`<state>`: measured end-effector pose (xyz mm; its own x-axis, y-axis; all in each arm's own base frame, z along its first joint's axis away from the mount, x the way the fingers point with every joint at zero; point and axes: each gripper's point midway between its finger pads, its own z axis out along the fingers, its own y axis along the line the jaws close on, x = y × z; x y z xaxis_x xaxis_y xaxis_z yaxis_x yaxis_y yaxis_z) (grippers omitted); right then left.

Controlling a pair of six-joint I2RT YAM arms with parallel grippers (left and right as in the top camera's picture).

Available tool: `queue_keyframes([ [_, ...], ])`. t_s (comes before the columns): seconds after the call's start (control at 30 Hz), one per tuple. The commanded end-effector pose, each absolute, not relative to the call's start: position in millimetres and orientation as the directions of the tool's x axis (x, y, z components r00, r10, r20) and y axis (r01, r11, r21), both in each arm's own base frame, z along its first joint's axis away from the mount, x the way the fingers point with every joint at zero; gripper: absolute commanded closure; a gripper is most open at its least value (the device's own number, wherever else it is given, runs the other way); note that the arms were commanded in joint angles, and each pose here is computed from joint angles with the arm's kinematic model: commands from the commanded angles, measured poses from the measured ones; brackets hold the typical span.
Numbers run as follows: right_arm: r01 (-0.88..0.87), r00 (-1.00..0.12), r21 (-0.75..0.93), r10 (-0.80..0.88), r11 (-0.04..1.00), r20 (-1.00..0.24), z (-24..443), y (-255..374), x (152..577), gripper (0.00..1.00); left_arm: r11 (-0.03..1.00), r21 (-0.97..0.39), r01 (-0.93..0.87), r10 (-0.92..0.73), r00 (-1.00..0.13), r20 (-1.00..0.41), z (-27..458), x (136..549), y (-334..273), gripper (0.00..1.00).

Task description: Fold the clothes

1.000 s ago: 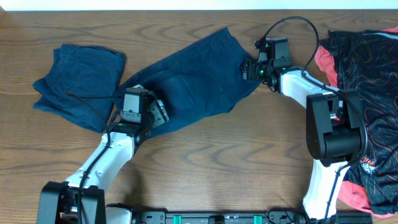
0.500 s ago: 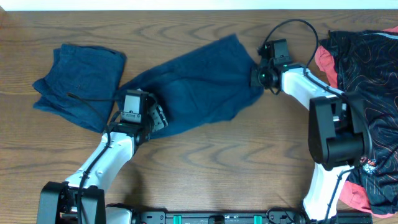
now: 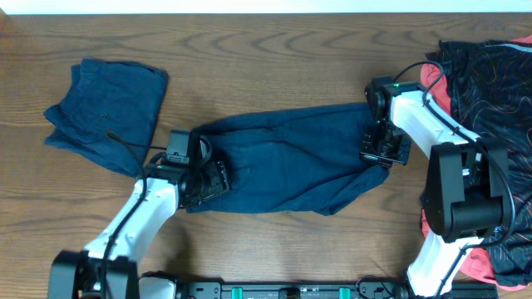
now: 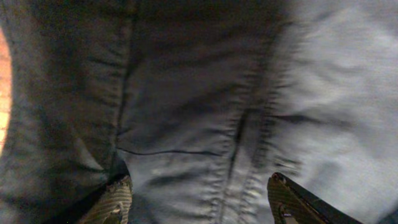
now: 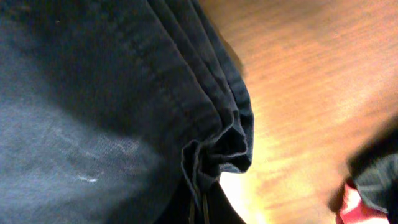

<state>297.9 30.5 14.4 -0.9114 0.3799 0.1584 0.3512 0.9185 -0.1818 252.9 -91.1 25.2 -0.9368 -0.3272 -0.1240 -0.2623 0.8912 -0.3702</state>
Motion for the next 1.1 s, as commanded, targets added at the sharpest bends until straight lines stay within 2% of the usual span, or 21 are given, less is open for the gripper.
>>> queue_keyframes([
  [0.0,0.416,-0.899,-0.178,0.432,0.892,0.064,33,24,308,0.98,0.893,-0.424,-0.154,-0.275,-0.93,-0.242,56,264,-97,0.28],
  [0.07,0.432,-0.899,-0.157,0.438,0.888,0.0,44,19,320,0.95,0.89,-0.439,-0.125,-0.28,-0.909,-0.307,71,271,-97,0.28],
  [0.1,0.442,-0.897,-0.145,0.441,0.885,-0.037,51,17,327,0.87,0.889,-0.442,-0.116,-0.283,-0.9,-0.333,77,274,-97,0.28],
  [0.13,0.453,-0.892,-0.135,0.446,0.881,-0.076,59,14,333,0.01,0.893,-0.435,-0.111,-0.288,-0.885,-0.366,83,277,-94,0.28],
  [0.23,0.45,-0.884,-0.093,0.428,0.888,-0.189,81,5,352,0.01,0.901,-0.421,-0.109,-0.296,-0.863,-0.409,92,280,-89,0.27],
  [0.37,0.327,-0.895,-0.022,0.302,0.945,-0.329,108,10,382,0.01,0.901,-0.42,-0.111,-0.296,-0.865,-0.406,91,280,-89,0.27],
  [0.5,0.111,-0.902,0.054,0.124,0.992,-0.415,113,35,413,0.18,0.902,-0.416,-0.117,-0.295,-0.87,-0.394,86,281,-89,0.23],
  [0.87,0.025,-0.923,0.093,0.059,0.995,-0.38,47,51,444,0.24,0.907,-0.394,-0.148,-0.29,-0.898,-0.33,52,290,-90,0.23],
  [1.07,0.018,-0.93,0.104,0.055,0.994,-0.364,30,54,448,0.3,0.908,-0.39,-0.153,-0.29,-0.902,-0.32,35,301,-92,0.24],
])
